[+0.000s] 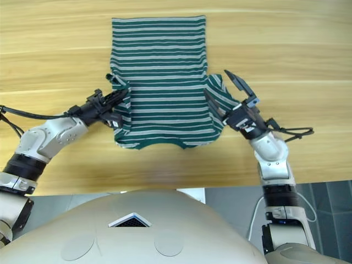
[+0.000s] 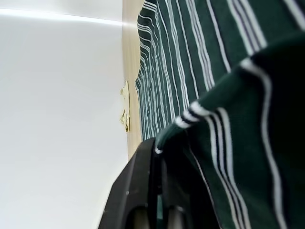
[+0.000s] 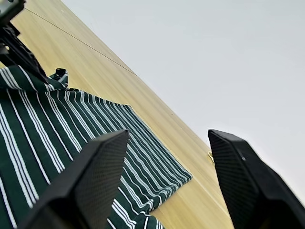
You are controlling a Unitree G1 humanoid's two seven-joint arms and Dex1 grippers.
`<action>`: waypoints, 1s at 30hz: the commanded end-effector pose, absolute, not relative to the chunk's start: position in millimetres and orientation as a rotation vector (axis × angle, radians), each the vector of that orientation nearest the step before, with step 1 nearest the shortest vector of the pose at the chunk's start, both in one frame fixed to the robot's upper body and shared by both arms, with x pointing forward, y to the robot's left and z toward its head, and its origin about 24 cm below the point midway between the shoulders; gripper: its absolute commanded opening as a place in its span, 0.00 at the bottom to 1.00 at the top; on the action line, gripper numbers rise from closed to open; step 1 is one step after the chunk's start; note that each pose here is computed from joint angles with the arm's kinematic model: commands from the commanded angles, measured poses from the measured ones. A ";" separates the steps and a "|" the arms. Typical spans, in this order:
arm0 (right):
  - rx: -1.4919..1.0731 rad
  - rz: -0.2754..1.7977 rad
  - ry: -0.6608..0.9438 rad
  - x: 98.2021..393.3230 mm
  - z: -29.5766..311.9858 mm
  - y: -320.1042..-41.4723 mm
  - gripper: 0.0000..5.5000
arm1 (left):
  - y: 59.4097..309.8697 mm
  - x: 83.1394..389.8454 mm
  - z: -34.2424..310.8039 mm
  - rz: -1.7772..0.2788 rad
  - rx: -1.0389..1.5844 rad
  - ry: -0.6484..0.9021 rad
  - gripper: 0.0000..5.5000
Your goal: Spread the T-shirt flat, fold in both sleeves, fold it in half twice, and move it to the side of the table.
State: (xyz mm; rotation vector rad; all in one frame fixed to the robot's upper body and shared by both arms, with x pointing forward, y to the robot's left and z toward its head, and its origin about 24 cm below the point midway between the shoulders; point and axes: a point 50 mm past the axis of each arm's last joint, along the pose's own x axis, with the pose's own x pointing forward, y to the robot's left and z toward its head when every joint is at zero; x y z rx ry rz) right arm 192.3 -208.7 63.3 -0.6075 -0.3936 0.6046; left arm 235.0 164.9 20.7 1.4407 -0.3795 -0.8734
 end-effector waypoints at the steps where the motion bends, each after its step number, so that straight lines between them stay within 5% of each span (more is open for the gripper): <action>1: -0.634 0.597 -0.382 194.0 64.6 -215.1 0.57 | 158.7 228.2 6.7 -0.950 1.389 -0.338 0.12; 8: -0.831 0.479 -0.315 198.7 71.8 -249.3 0.57 | 152.0 227.9 1.2 -0.976 1.315 -0.327 0.32; 13: -1.252 0.487 -0.054 185.6 64.2 -296.8 0.57 | 150.1 226.1 -6.5 -0.986 1.330 -0.320 0.48; 20: -1.441 0.682 0.245 166.7 14.2 -305.3 0.57 | 152.5 233.5 19.0 -0.837 1.327 -0.443 0.48; 30: -1.478 0.720 0.198 187.0 -4.8 -284.2 0.57 | 150.7 232.0 45.0 -0.717 1.304 -0.560 0.48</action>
